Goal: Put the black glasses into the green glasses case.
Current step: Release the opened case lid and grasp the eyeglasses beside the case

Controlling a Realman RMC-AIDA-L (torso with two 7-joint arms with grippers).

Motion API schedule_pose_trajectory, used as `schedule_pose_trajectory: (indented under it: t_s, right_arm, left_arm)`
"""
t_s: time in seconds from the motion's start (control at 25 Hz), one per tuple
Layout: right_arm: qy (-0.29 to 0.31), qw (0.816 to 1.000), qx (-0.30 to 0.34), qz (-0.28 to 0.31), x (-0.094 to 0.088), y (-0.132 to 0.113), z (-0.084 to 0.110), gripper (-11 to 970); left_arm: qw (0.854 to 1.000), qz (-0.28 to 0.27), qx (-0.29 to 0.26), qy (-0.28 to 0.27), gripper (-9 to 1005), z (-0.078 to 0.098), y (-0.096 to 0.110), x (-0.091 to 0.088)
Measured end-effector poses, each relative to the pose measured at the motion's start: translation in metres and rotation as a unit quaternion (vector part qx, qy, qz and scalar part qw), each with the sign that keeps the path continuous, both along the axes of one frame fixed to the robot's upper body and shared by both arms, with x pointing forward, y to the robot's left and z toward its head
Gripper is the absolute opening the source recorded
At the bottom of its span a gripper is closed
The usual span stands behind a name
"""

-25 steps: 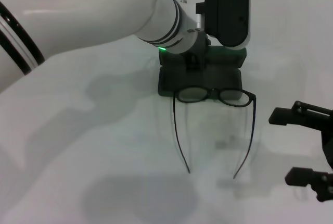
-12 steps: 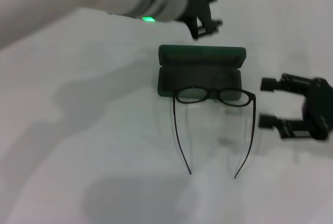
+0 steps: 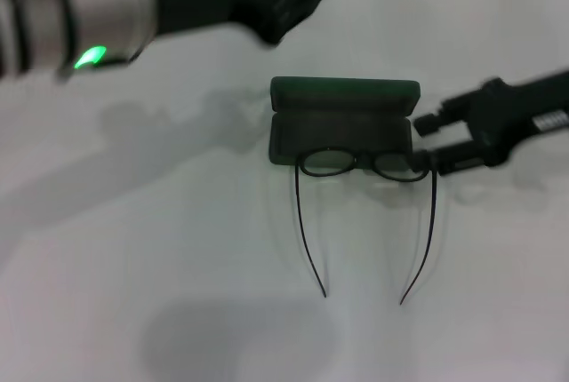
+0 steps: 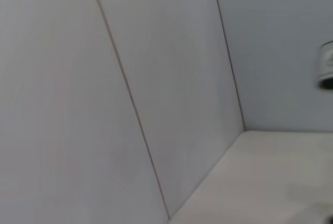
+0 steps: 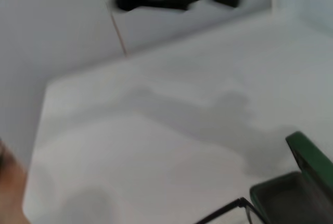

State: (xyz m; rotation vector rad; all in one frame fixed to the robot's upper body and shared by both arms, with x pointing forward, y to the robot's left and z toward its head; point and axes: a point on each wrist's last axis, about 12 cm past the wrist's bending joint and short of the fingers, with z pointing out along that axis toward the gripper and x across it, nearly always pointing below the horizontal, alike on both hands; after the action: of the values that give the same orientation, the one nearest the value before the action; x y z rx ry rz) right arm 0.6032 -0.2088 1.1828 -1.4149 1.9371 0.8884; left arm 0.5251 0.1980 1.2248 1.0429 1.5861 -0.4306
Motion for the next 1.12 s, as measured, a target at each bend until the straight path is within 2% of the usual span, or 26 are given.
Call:
schedule_pose_trajectory:
  t_s: [0.08, 0.2, 0.24, 0.28, 0.36, 0.48, 0.52, 0.84, 1.12]
  right_arm:
    - [0.007, 0.999, -0.039, 0.009, 0.009, 0.016, 0.007, 620]
    - [-0.002, 0.991, -0.134, 0.019, 0.025, 0.054, 0.018, 594]
    - [-0.005, 0.989, -0.149, 0.018, 0.028, 0.058, 0.019, 585]
    - [-0.005, 0.989, -0.149, 0.018, 0.028, 0.058, 0.019, 577]
    - [-0.018, 0.977, -0.213, 0.026, 0.038, 0.089, 0.021, 572]
    - [-0.029, 0.970, -0.237, 0.042, 0.042, 0.109, 0.021, 574]
    - [-0.034, 0.969, -0.243, 0.043, 0.043, 0.114, 0.021, 573]
    - [-0.043, 0.964, -0.257, 0.051, 0.045, 0.132, 0.014, 568]
    - [-0.037, 0.960, -0.274, 0.054, 0.041, 0.137, -0.002, 564]
  left_arm:
    - [1.000, 0.007, -0.026, 0.007, 314, -0.014, 0.017, -0.012]
    - [0.997, 0.013, -0.074, 0.029, 263, -0.036, 0.040, -0.029]
    - [0.995, 0.010, -0.089, 0.036, 246, -0.043, 0.045, -0.032]
    - [0.992, -0.002, -0.118, 0.046, 229, -0.055, 0.052, -0.039]
    - [0.988, -0.022, -0.148, 0.048, 174, -0.066, 0.058, -0.045]
    - [0.978, -0.050, -0.199, 0.046, 91, -0.082, 0.071, -0.054]
    - [0.972, -0.057, -0.222, 0.047, 63, -0.088, 0.077, -0.057]
    - [0.940, -0.076, -0.332, 0.032, 66, -0.114, 0.105, -0.069]
    - [0.935, -0.071, -0.347, 0.023, 64, -0.125, 0.107, -0.075]
